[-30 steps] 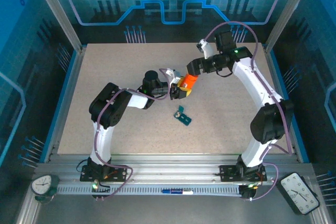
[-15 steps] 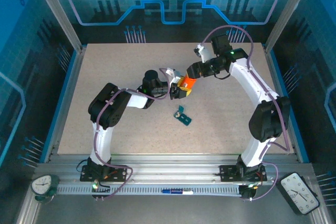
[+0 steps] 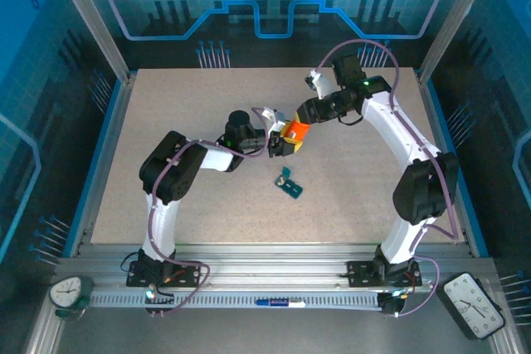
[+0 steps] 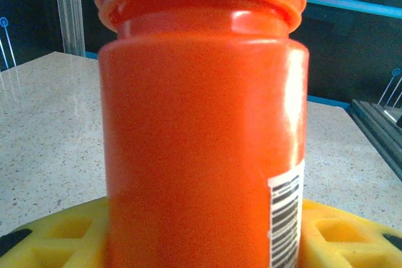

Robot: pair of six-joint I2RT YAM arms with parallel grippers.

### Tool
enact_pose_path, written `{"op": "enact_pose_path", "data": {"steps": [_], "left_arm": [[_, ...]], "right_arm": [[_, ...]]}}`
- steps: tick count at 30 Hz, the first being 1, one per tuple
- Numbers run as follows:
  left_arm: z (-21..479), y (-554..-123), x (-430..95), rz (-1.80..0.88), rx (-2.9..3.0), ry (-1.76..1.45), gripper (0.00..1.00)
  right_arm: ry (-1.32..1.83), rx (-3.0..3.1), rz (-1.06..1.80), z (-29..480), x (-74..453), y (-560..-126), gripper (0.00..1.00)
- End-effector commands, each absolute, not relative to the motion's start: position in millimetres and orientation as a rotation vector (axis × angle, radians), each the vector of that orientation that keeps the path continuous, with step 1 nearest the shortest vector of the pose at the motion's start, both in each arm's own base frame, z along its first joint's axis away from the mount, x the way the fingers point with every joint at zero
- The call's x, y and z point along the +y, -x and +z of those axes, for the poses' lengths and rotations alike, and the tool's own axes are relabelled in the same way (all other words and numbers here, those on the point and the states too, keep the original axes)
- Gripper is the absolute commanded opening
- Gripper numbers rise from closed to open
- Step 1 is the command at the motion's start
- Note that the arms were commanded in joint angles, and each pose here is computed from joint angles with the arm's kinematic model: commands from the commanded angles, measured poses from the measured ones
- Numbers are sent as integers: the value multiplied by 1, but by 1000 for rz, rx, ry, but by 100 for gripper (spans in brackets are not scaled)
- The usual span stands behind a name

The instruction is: Sort the pills into containers

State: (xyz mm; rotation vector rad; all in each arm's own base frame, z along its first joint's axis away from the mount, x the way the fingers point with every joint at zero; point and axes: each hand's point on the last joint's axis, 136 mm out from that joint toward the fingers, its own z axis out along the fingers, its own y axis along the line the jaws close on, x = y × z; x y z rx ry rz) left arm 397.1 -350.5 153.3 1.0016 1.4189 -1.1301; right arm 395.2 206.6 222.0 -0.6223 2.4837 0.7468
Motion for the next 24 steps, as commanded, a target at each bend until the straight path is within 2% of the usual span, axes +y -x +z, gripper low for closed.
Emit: {"op": "enact_pose_path", "data": {"steps": [1,15,20,24], "left_arm": [[192,-394,-352,-1107,1276,-1058,0],[194,-390,-354,-1121,1273,-1083,0],[197,-392,-353,-1094,1273,-1079,0],[197,-397,-352,-1062,1278,-1066,0]], "right_arm": [[720,2463,620,231,203,-392,36],[757,2559,619,209,210,-389,35],[655,2632,640,198,209,-389,33],[440,2707,622,185,203,-393,33]]}}
